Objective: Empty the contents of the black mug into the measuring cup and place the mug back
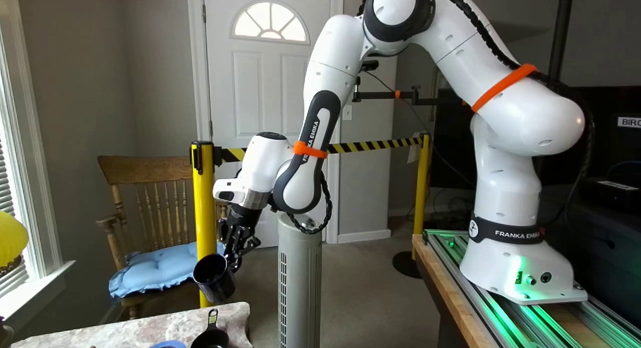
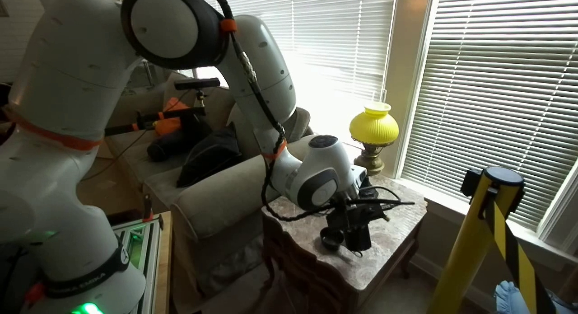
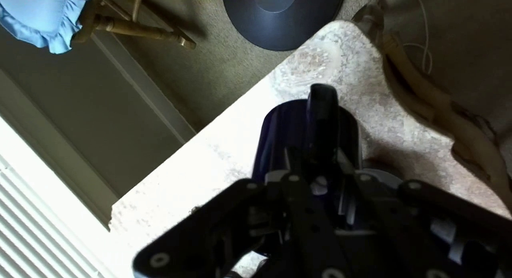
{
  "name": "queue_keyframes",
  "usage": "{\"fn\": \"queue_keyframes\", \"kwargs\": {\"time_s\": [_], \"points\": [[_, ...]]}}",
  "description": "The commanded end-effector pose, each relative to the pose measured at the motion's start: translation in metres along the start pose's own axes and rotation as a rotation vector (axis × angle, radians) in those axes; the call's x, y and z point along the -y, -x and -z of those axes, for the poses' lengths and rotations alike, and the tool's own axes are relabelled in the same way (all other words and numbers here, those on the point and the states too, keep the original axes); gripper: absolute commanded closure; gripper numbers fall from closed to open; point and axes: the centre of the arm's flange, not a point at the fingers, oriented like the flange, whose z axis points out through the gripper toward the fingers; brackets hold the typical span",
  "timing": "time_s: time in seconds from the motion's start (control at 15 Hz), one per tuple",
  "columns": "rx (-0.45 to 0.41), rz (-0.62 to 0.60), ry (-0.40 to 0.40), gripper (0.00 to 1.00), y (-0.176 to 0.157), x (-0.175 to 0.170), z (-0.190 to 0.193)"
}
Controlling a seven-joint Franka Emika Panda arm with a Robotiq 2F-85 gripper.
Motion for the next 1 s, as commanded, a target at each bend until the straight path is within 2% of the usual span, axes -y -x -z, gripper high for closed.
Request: {"fn": "queue_keyframes", "kwargs": {"time_s": [0.0,0.53,0.93], "points": [[0.057,0.105,-0.024,0.95,-0.024,0.000,0.014],[0.181,0.326,-0.156,0.95,-0.053,0.006,0.011],[0.275,0.438,-0.185,0.95,-0.064,-0.006,0.012]]}}
